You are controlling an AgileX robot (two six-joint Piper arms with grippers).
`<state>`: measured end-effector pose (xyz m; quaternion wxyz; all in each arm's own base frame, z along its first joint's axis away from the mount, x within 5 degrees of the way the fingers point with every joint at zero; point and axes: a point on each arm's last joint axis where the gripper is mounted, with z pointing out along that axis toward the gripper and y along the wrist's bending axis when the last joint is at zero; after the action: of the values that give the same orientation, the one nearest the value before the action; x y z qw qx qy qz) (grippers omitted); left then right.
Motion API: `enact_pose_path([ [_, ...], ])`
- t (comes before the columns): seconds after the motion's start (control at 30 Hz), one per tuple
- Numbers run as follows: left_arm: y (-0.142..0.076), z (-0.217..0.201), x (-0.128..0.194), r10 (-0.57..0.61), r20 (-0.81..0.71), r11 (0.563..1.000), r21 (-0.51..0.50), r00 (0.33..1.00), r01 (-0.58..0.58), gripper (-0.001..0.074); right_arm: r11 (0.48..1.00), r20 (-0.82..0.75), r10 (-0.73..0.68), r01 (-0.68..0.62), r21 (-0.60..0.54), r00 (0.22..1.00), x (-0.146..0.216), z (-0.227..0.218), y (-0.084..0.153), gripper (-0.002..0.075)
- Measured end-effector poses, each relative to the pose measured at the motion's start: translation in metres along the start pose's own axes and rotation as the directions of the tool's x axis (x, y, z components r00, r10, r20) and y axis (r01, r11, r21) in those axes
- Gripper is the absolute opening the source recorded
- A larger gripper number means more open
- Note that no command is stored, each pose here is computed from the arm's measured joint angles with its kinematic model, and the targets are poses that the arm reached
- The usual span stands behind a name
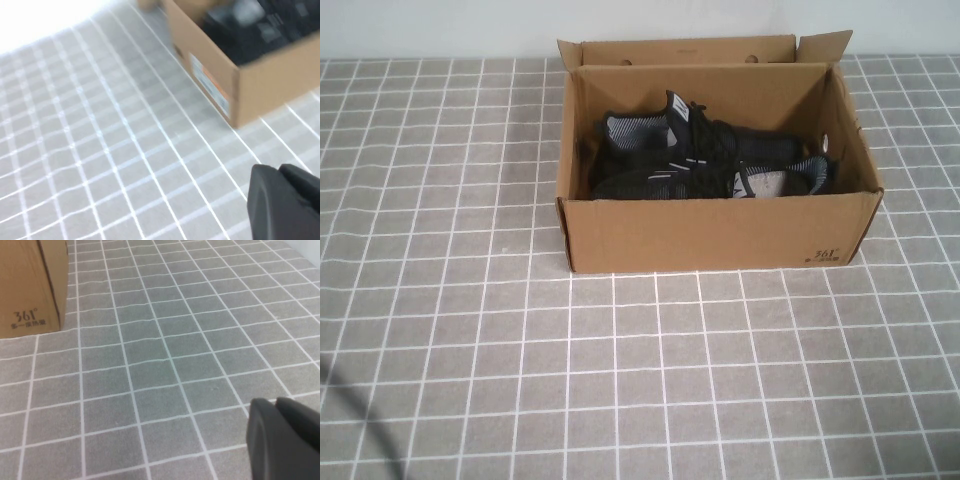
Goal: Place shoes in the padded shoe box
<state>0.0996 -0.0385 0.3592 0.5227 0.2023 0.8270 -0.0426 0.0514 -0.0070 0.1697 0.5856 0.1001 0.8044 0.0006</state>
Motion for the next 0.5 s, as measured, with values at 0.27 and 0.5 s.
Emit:
enact_pose_path([
  [0.27, 0.008, -0.033, 0.069, -0.097, 0.313, 0.974, -0.167, 0.945, 0.155, -0.0003, 1.0, 0.0, 0.0, 0.0, 0.0, 1.0, 0.0, 0.0, 0.0, -0.0008],
  [0.5, -0.002, -0.017, 0.115, -0.136, 0.421, 0.957, -0.178, 0.897, 0.229, -0.0003, 1.0, 0.0, 0.0, 0.0, 0.0, 1.0, 0.0, 0.0, 0.0, -0.0008],
])
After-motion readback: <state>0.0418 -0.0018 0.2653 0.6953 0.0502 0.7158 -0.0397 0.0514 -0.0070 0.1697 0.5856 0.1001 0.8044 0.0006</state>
